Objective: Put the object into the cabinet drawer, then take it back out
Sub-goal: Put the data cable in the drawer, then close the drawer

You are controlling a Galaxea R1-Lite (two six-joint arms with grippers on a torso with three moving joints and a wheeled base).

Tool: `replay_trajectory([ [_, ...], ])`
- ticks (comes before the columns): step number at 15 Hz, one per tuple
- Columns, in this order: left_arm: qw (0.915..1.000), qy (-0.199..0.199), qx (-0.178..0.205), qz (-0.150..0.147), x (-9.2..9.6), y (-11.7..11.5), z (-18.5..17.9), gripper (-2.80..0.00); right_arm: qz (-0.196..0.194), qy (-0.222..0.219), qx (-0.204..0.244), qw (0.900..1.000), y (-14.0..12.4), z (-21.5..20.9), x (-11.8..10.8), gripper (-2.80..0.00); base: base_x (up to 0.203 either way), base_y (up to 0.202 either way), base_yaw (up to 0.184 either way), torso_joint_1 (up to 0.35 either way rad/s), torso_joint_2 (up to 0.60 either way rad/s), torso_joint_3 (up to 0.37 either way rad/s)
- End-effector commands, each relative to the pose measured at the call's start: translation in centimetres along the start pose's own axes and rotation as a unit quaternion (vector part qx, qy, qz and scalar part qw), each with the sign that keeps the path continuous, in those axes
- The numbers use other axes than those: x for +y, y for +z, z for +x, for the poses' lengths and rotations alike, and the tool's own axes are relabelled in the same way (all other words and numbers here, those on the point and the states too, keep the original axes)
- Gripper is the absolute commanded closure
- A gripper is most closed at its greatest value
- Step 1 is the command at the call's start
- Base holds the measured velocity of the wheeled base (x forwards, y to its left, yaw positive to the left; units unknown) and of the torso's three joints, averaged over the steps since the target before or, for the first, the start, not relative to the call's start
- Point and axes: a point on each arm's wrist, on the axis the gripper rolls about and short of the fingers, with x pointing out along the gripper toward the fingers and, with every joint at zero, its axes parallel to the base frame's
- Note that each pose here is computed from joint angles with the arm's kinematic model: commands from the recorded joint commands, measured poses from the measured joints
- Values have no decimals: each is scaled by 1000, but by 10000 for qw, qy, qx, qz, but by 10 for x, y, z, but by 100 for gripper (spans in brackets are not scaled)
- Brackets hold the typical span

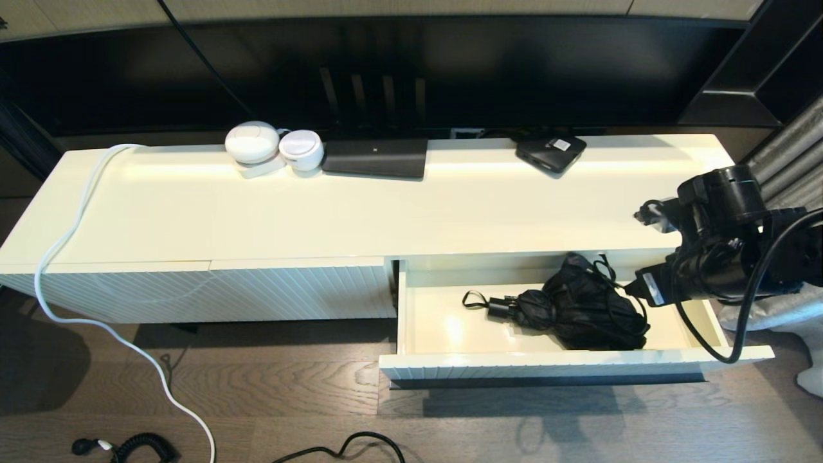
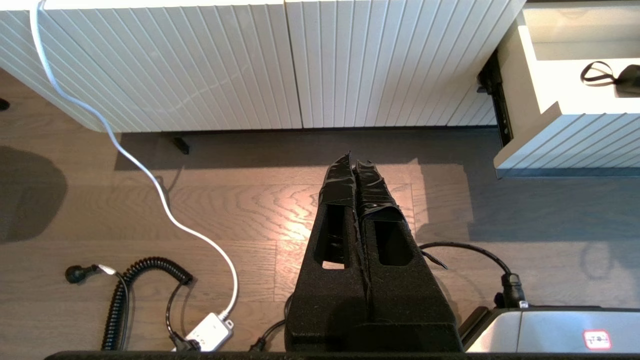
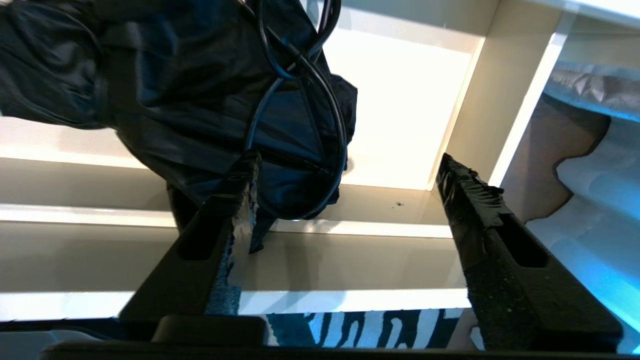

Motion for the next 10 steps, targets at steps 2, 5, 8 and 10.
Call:
replay_trajectory([
  [2, 10000, 0, 5, -2, 0, 0, 0, 0, -39, 145, -498, 9986, 5, -41, -1, -280, 0, 0, 0, 0, 0, 0],
  [5, 10000, 8, -2, -2, 0, 0, 0, 0, -414, 652, -550, 9955, -22, -76, 16, -280, 0, 0, 0, 0, 0, 0],
  [8, 10000, 0, -2, -2, 0, 0, 0, 0, -838, 1166, -244, 9893, -65, -95, 29, -280, 0, 0, 0, 0, 0, 0],
  [10, 10000, 8, -2, -2, 0, 0, 0, 0, -1031, 1579, -137, 9820, -85, -104, 35, -280, 0, 0, 0, 0, 0, 0],
])
